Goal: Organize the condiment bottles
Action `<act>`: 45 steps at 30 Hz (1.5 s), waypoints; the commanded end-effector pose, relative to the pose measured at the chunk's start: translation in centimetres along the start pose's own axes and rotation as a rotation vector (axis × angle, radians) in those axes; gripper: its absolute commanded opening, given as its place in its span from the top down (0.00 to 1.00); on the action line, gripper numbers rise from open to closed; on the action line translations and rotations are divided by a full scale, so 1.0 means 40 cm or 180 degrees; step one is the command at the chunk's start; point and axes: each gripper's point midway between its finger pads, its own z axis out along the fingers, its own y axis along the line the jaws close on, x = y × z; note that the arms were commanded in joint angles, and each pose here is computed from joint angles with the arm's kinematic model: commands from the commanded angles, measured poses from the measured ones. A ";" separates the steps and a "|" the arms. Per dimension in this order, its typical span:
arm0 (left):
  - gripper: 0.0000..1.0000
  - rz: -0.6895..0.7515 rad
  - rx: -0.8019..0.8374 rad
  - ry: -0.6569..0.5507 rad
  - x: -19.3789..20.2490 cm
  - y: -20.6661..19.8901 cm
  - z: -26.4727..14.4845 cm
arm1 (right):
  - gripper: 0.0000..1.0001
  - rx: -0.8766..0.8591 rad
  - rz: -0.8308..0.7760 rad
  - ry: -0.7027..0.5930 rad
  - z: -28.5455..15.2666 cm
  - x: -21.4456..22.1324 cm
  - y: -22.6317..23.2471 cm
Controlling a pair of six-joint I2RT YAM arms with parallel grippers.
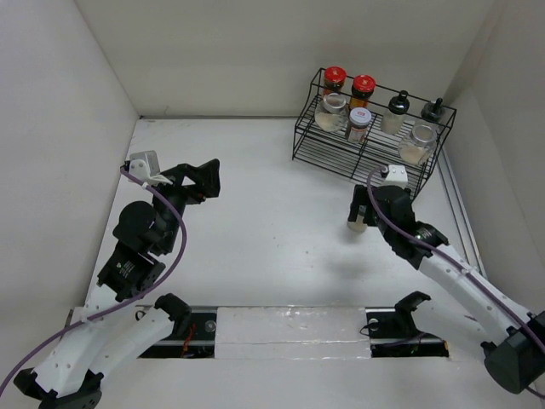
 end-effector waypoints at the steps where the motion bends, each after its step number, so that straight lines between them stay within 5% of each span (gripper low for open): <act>1: 0.13 -0.0050 0.0080 -0.0127 -0.028 -0.013 -0.004 | 0.00 0.0136 -0.0045 0.0041 0.037 -0.004 -0.011; 12: 0.13 -0.0061 0.0118 -0.0140 -0.034 -0.017 -0.009 | 0.07 0.0290 -0.0058 -0.0077 0.117 -0.033 -0.018; 19: 0.13 -0.0061 0.0118 -0.0140 -0.034 -0.017 -0.009 | 0.33 0.0368 -0.0121 -0.0046 0.146 -0.022 -0.027; 20: 0.13 -0.0061 0.0118 -0.0140 -0.034 -0.017 -0.009 | 0.40 0.0342 -0.0084 -0.0125 0.137 -0.047 -0.022; 30: 0.13 -0.0038 0.0096 -0.0091 -0.020 -0.016 0.001 | 0.41 -0.0010 0.0192 -0.1529 -0.060 -0.491 0.046; 35: 0.13 -0.0038 0.0096 -0.0091 -0.020 -0.016 0.001 | 0.42 0.0159 0.0239 -0.1916 -0.073 -0.634 0.008; 45: 0.13 -0.0010 0.0037 -0.0116 -0.023 -0.007 0.002 | 0.44 0.0352 0.0112 -0.1954 0.072 -0.737 -0.094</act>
